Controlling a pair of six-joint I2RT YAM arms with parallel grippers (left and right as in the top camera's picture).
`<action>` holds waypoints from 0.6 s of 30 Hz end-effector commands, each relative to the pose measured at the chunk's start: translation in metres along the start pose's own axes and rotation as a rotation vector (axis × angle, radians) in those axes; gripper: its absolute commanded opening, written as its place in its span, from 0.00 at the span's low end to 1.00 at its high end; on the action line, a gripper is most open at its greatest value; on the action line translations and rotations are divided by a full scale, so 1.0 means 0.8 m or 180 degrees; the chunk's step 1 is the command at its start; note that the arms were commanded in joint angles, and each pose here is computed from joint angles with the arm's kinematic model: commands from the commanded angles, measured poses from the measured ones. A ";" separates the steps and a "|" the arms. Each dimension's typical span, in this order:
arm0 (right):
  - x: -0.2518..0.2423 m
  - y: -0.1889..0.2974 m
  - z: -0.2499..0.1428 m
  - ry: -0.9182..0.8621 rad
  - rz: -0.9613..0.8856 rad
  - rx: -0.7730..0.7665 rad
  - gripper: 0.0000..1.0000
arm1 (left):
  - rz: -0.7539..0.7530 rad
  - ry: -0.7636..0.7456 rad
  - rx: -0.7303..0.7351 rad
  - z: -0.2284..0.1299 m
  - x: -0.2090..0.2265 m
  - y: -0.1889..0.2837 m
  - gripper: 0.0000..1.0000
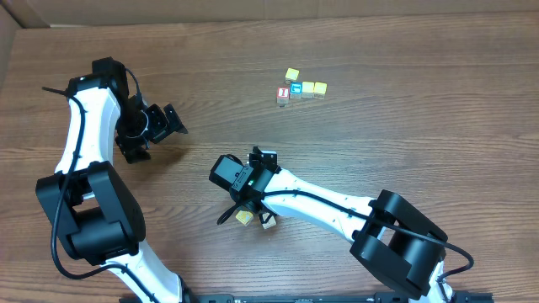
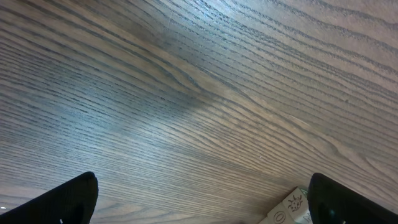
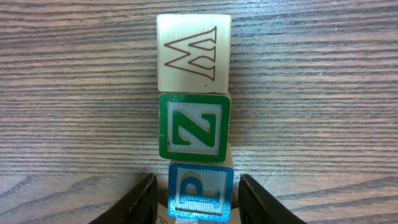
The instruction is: Flip 5 blocks
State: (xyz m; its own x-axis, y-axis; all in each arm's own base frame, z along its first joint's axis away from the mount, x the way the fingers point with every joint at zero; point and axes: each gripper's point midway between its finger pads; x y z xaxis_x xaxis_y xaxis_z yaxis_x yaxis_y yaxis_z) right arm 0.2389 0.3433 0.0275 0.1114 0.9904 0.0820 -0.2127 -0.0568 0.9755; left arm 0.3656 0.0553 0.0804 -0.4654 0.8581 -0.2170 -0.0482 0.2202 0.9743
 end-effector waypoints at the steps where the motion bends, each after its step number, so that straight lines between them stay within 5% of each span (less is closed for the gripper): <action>1: 0.011 0.022 0.013 -0.0015 0.0139 -0.0127 0.42 | -0.0001 -0.0059 -0.0031 0.004 -0.005 0.002 1.00; 18: 0.014 0.022 0.012 0.0315 0.0165 -0.0120 0.41 | 0.0000 -0.0058 -0.0029 0.004 -0.004 0.002 1.00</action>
State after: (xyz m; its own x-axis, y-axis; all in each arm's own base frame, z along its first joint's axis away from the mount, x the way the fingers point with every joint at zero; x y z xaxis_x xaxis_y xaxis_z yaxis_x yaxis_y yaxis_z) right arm 0.2397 0.3450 0.0278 0.0293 0.9970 0.0716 -0.2159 -0.0636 0.9743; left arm 0.3656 0.0553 0.0804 -0.4654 0.8581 -0.2170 -0.0482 0.2202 0.9743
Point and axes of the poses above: each gripper's point midway between its finger pads, its own y axis back along the fingers, its own x axis along the line the jaws close on, z = x × y, and after that the axes turned 4 degrees about -y, right-handed
